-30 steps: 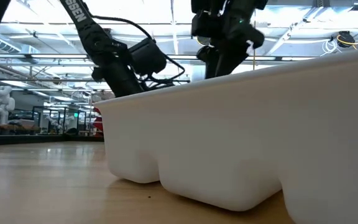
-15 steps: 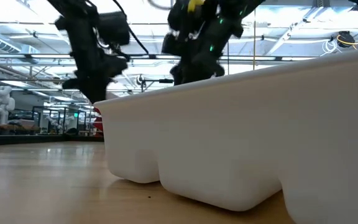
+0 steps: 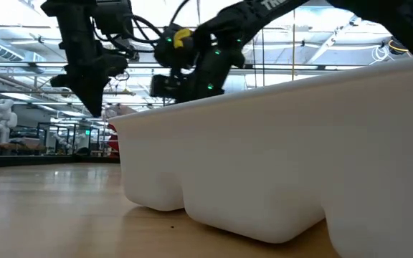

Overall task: Sort silverware
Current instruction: Put the gold table knife into the cutlery tray with the other gold table knives

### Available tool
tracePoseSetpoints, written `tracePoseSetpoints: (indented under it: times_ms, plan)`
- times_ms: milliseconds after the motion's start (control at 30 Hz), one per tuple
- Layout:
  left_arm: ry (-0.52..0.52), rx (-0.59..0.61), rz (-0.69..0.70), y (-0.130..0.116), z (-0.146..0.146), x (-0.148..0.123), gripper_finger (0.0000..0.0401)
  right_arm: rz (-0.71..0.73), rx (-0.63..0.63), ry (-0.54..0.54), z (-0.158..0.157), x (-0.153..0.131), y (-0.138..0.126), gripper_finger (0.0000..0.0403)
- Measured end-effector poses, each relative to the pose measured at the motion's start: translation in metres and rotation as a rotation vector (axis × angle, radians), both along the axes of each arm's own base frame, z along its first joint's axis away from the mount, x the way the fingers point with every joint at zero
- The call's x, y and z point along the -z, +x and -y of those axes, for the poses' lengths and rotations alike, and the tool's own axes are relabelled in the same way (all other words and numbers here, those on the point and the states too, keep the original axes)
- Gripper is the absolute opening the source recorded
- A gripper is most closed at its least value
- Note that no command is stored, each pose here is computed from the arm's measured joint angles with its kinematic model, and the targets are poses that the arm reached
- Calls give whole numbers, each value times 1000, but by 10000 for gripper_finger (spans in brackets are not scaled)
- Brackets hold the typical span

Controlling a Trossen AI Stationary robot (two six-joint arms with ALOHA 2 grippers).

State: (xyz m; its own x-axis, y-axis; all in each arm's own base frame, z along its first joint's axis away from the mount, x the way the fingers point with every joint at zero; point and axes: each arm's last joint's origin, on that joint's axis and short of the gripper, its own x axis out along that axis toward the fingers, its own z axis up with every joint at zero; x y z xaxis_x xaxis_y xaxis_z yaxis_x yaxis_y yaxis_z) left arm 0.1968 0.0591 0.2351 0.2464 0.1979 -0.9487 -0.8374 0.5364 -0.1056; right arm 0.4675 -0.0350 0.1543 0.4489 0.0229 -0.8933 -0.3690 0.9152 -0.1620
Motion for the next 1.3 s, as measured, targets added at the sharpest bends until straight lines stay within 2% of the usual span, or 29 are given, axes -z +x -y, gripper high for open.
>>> tracePoseSetpoints:
  times_ms: [167,267,367,500,567,767,1033,1300]
  plan:
    - [-15,3,-128,-13,3,2,0,-85,-19,10,0,17,12,201]
    - [-22,3,-180,-19,5,2,0,-177,-23,45,1,34,10,182]
    - [-7,12,-190,-20,7,1,0,-234,-22,42,0,49,8,139]
    - [3,18,-179,-21,10,-1,0,-253,30,29,-1,56,8,45]
    - [5,23,-177,-21,11,-2,0,-246,47,5,-2,56,9,16]
    - [6,30,-179,-21,11,-2,0,-228,75,-36,-2,55,11,4]
    - [37,24,-205,-23,10,-2,0,-178,117,-57,1,10,12,3]
    - [67,43,-209,-22,9,-2,0,-153,141,-56,5,-19,17,3]
